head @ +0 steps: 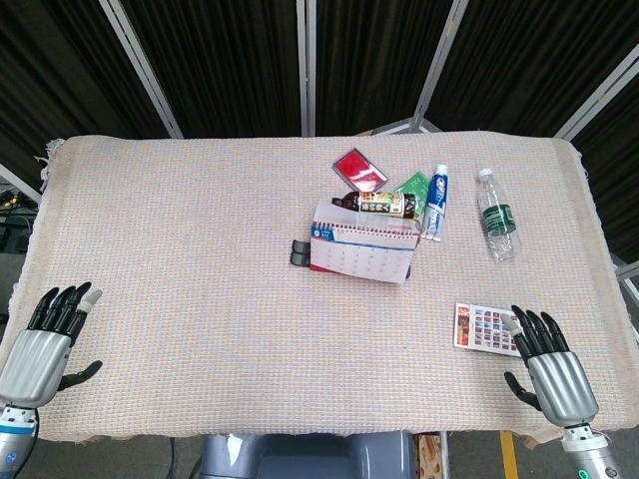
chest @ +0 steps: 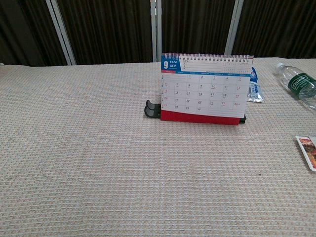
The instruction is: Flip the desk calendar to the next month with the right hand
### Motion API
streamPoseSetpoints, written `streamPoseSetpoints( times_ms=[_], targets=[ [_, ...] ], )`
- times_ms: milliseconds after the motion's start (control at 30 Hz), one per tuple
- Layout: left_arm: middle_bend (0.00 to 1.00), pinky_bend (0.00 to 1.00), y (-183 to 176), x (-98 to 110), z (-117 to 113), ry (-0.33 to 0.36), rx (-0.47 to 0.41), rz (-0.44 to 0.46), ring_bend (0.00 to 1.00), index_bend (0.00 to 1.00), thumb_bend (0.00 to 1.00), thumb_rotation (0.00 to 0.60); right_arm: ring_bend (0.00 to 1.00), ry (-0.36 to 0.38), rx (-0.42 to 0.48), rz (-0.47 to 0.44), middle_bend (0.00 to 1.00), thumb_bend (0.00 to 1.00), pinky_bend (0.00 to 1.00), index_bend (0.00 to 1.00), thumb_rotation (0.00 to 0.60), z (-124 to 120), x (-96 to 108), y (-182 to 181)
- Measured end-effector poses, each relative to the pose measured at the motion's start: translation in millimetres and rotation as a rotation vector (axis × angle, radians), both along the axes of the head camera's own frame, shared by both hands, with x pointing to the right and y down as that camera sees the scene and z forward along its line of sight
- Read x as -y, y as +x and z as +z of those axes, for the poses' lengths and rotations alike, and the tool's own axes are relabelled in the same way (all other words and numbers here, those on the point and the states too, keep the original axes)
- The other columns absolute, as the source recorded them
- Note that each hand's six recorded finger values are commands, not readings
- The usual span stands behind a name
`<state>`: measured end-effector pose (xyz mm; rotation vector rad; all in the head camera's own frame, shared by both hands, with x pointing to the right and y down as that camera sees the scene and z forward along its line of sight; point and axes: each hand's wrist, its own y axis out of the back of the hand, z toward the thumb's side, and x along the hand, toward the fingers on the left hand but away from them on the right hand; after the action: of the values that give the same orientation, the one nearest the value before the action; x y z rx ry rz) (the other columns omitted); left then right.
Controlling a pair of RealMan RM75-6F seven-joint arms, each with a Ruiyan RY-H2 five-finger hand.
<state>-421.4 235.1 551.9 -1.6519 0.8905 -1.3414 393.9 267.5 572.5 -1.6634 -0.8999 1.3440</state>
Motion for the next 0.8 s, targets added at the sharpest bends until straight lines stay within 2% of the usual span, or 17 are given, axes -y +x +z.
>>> streamPoseSetpoints(
  times_ms=[400, 433, 500, 533, 567, 667, 800],
  targets=[
    [0.00, 0.00, -1.2, 3.1, -7.5, 0.023, -0.022, -0.011, 0.00, 0.00, 0.11, 0.600, 0.00, -0.005, 0.038, 0.011, 0.01, 0.23, 0.01, 0.00, 0.600, -0.5, 3.0, -7.6],
    [0.00, 0.00, -1.3, 3.5, -8.4, 0.026, -0.026, -0.012, 0.00, 0.00, 0.11, 0.600, 0.05, -0.005, 0.049, 0.015, 0.08, 0.23, 0.07, 0.00, 0.600, -0.7, 4.1, -9.8],
    [0.00, 0.00, -1.6, 4.4, -10.5, 0.033, -0.032, -0.013, 0.00, 0.00, 0.11, 0.600, 0.26, -0.005, 0.077, 0.027, 0.32, 0.23, 0.28, 0.00, 0.600, -0.9, 7.3, -15.4],
    [0.00, 0.00, -1.5, 4.6, -11.1, 0.034, -0.035, -0.012, 0.00, 0.00, 0.11, 0.600, 0.41, -0.005, 0.099, 0.039, 0.48, 0.24, 0.42, 0.00, 0.600, -0.7, 10.3, -20.1],
    [0.00, 0.00, -1.3, 4.8, -11.6, 0.035, -0.038, -0.012, 0.00, 0.00, 0.11, 0.600, 0.53, -0.008, 0.118, 0.050, 0.60, 0.24, 0.52, 0.00, 0.600, -0.1, 12.6, -24.2],
    [0.00, 0.00, -0.7, 5.2, -12.5, 0.036, -0.044, -0.010, 0.00, 0.00, 0.11, 0.600, 0.68, -0.051, 0.200, 0.099, 0.76, 0.28, 0.67, 0.00, 0.600, 5.9, 19.0, -40.3],
    [0.00, 0.00, 0.0, 5.0, -13.1, 0.035, -0.052, -0.007, 0.00, 0.00, 0.11, 0.600, 0.75, -0.179, 0.377, 0.204, 0.83, 0.45, 0.73, 0.00, 0.600, 21.3, 26.6, -66.8]
  ],
)
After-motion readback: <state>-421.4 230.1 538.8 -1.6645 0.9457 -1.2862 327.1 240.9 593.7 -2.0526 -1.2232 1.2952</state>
